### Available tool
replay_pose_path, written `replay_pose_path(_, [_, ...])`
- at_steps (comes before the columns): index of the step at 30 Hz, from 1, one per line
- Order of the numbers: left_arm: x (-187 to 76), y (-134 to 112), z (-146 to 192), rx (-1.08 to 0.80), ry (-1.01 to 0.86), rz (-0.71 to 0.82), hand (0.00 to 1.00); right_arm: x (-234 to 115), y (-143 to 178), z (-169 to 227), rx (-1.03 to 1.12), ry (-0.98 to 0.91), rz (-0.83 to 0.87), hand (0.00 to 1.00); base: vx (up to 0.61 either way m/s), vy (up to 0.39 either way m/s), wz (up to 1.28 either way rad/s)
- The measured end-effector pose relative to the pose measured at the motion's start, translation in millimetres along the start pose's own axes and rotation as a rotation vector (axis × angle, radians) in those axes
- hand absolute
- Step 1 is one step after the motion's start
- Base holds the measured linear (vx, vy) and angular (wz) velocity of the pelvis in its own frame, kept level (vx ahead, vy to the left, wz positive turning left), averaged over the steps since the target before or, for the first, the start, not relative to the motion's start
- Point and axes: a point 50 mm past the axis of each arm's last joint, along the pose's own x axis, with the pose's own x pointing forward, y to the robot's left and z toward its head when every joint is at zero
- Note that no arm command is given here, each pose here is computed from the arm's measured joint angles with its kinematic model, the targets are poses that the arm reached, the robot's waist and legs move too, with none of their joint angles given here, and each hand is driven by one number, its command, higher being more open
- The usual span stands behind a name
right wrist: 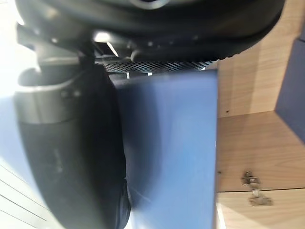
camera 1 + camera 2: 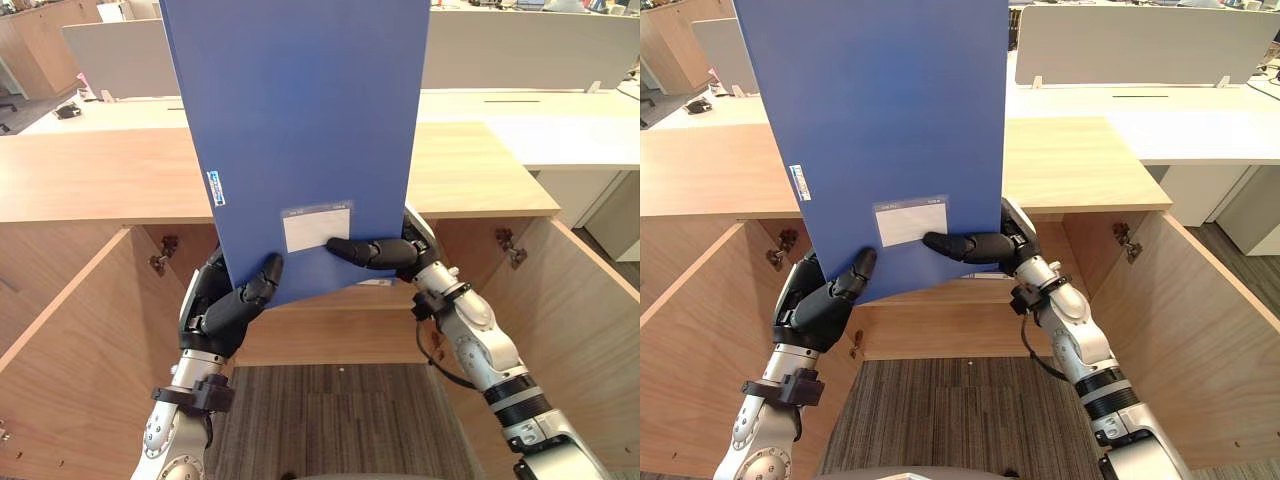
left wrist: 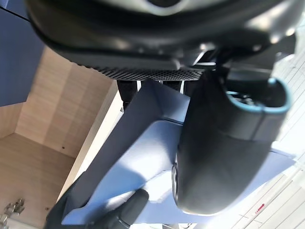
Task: Walk over to the cabinet, pick up the folder, carry it to the office cabinet, place the folder inside the office cabinet, then close the office cabinet door
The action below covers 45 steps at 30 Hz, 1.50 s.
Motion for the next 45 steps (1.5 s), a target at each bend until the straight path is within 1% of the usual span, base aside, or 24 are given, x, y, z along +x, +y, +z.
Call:
replay_pose_path(3, [2,4,8,0.098,-0.049,0.005,1.00,-1,6,9,0.024,-0.075,-0.047,0.00,0.00,0.000,0.00])
replay_pose_path(5, [0,10,13,0.152,-0.078,0.049,1.00,-3,5,17,0.062,-0.147,-0.115,0.00,0.00,0.000,0.00])
replay_pose_path(7, [-4,22,17,0.201,-0.105,0.140,1.00,-5,1,28,0.086,-0.220,-0.180,0.00,0.00,0.000,0.00])
replay_pose_path(8, [-12,39,20,0.241,-0.121,0.264,1.00,-11,-2,38,0.098,-0.285,-0.235,0.00,0.00,0.000,0.03])
replay_pose_path(9, [-16,47,21,0.255,-0.123,0.321,1.00,-13,-3,41,0.099,-0.311,-0.253,0.00,0.00,0.000,0.04])
replay_pose_path(10, [-25,62,22,0.272,-0.129,0.439,1.00,-19,-5,48,0.094,-0.358,-0.282,0.00,0.00,0.000,0.00])
replay_pose_path(11, [-31,70,22,0.279,-0.127,0.494,1.00,-21,-7,51,0.089,-0.378,-0.294,0.00,0.00,0.000,0.04])
replay_pose_path(12, [-43,84,21,0.296,-0.116,0.614,1.00,-26,-9,58,0.076,-0.416,-0.315,0.00,0.00,0.000,0.04])
replay_pose_path(15, [-65,101,15,0.345,-0.058,0.761,1.00,-30,-9,64,0.054,-0.448,-0.337,0.00,0.00,0.000,0.03])
replay_pose_path(17, [-73,107,8,0.359,-0.015,0.808,1.00,-30,-9,64,0.040,-0.444,-0.337,0.00,0.00,0.000,0.00])
replay_pose_path(20, [-88,118,-12,0.379,0.109,0.874,1.00,-29,-3,59,0.002,-0.407,-0.320,0.00,0.00,0.000,0.00])
replay_pose_path(23, [-117,130,-45,0.370,0.305,0.950,1.00,-29,8,46,-0.043,-0.335,-0.282,0.00,0.00,-0.002,0.03])
replay_pose_path(25, [-148,135,-78,0.330,0.516,1.020,1.00,-27,20,33,-0.103,-0.246,-0.209,0.00,0.00,0.000,0.00])
replay_pose_path(27, [-170,136,-98,0.313,0.681,1.045,1.00,-24,30,19,-0.153,-0.160,-0.131,0.00,0.02,-0.011,0.00])
replay_pose_path(28, [-178,136,-104,0.304,0.731,1.053,1.00,-23,34,13,-0.166,-0.127,-0.103,0.00,0.02,-0.023,0.03])
replay_pose_path(30, [-199,132,-118,0.294,0.882,1.062,1.00,-24,46,-15,-0.241,0.013,-0.010,0.00,0.01,-0.003,0.02])
replay_pose_path(32, [-208,129,-125,0.284,0.943,1.059,1.00,-27,52,-35,-0.299,0.117,0.052,0.00,-0.01,-0.012,0.04])
replay_pose_path(34, [-206,129,-129,0.278,0.961,1.051,1.00,-28,54,-48,-0.345,0.186,0.093,0.00,-0.06,-0.002,0.09])
replay_pose_path(36, [-188,133,-132,0.279,0.938,1.021,1.00,-16,52,-52,-0.436,0.219,0.141,0.00,-0.13,0.010,0.14])
replay_pose_path(38, [-172,136,-134,0.288,0.920,0.983,1.00,-4,47,-48,-0.493,0.216,0.147,0.00,-0.17,0.008,0.17])
replay_pose_path(39, [-155,137,-136,0.298,0.906,0.939,1.00,8,42,-42,-0.537,0.200,0.137,0.00,-0.20,0.014,0.20])
replay_pose_path(41, [-140,138,-137,0.309,0.881,0.906,1.00,18,37,-37,-0.564,0.186,0.116,0.00,-0.22,0.024,0.16])
replay_pose_path(43, [-117,139,-135,0.333,0.835,0.851,1.00,35,31,-25,-0.599,0.158,0.084,0.00,-0.21,0.032,0.16])
replay_pose_path(45, [-108,136,-137,0.332,0.821,0.825,1.00,40,28,-19,-0.612,0.140,0.065,0.00,-0.12,0.020,0.14])
